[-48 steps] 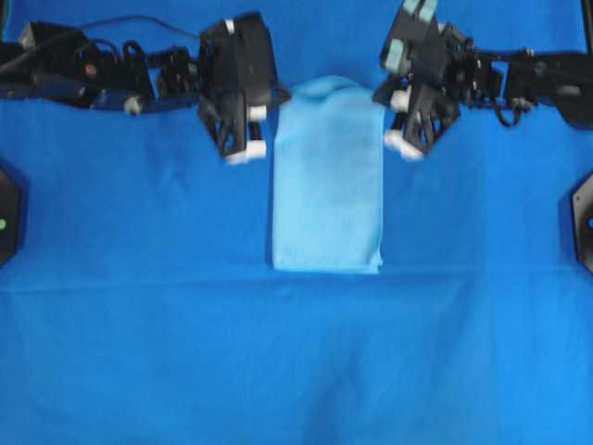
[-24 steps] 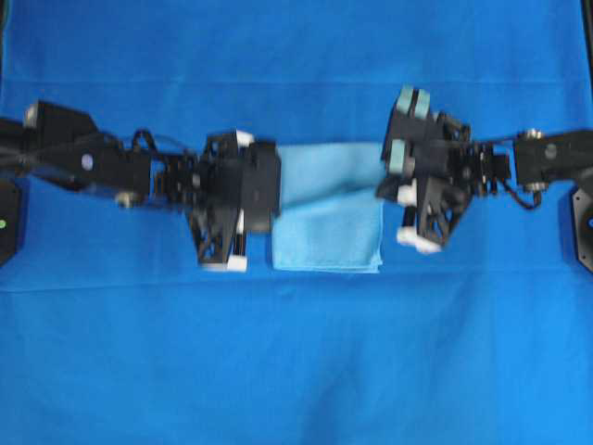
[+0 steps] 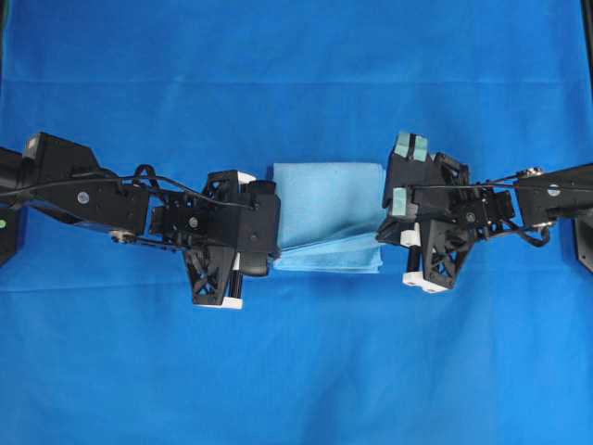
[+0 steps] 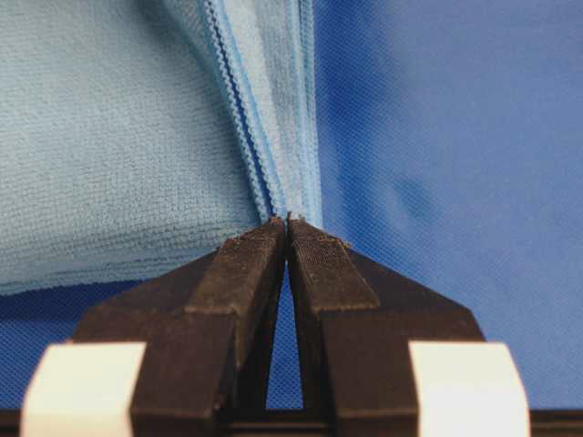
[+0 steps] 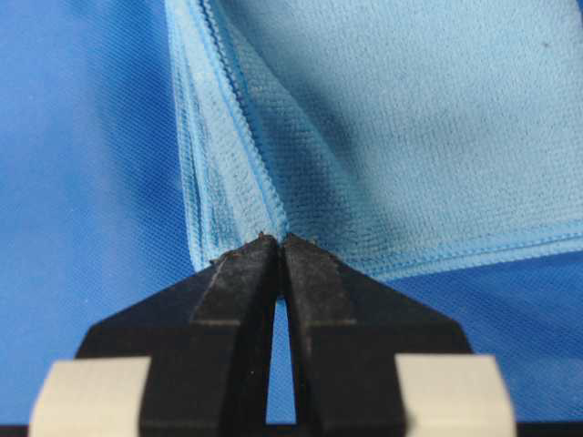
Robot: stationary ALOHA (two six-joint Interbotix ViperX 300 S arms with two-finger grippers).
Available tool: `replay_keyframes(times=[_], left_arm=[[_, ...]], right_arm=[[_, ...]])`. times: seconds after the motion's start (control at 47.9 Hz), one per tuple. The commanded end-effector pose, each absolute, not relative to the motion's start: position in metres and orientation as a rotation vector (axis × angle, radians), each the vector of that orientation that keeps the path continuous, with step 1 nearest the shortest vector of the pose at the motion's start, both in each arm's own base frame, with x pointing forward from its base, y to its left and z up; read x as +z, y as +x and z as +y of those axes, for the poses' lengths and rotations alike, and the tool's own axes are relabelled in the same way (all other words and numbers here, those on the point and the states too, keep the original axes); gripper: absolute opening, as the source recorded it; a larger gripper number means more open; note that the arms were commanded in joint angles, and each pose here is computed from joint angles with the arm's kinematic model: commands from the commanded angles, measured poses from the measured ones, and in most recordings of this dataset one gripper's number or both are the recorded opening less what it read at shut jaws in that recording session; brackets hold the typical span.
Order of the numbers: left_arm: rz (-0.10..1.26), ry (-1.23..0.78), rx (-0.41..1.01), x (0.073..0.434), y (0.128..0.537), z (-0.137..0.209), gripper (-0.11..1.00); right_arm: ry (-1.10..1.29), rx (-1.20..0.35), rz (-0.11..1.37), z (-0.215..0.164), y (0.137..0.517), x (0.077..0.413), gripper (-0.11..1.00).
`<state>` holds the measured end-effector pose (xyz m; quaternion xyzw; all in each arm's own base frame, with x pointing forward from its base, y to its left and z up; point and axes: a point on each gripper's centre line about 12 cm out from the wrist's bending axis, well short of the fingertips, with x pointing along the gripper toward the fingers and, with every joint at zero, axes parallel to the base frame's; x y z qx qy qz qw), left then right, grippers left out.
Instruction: Fold the light blue towel.
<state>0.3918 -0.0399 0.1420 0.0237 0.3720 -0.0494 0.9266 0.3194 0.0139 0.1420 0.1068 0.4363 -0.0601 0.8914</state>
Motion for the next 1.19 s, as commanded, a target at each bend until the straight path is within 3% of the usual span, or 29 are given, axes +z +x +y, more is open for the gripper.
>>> replay_keyframes(times=[0.0, 0.209, 0.313, 0.355, 0.48, 0.543, 0.772, 1.169], left_arm=[[0.727, 0.053, -0.105, 0.152, 0.397, -0.041, 0.03], [0.731, 0.047, -0.087, 0.147, 0.399, -0.034, 0.04], [0.731, 0.048, -0.088, 0.146, 0.399, -0.034, 0.18], [0.731, 0.049, -0.089, 0.146, 0.399, -0.034, 0.29], [0.730, 0.050, -0.088, 0.146, 0.398, -0.034, 0.61], [0.727, 0.050, -0.088, 0.148, 0.398, -0.034, 0.69], [0.701, 0.051, -0.090, 0.165, 0.394, -0.033, 0.67], [0.530, 0.076, -0.088, 0.243, 0.345, -0.025, 0.67]], right_arm=[[0.225, -0.116, 0.877, 0.014, 0.326, 0.147, 0.04], [0.230, -0.125, 0.887, 0.011, 0.329, 0.140, 0.04], [0.230, -0.125, 0.890, 0.011, 0.331, 0.139, 0.05], [0.230, -0.121, 0.879, 0.012, 0.334, 0.141, 0.13], [0.228, -0.105, 0.862, 0.016, 0.339, 0.143, 0.51], [0.229, -0.104, 0.860, 0.017, 0.341, 0.144, 0.65], [0.236, -0.110, 0.853, 0.021, 0.340, 0.160, 0.62], [0.152, -0.106, 0.721, 0.017, 0.307, 0.241, 0.62]])
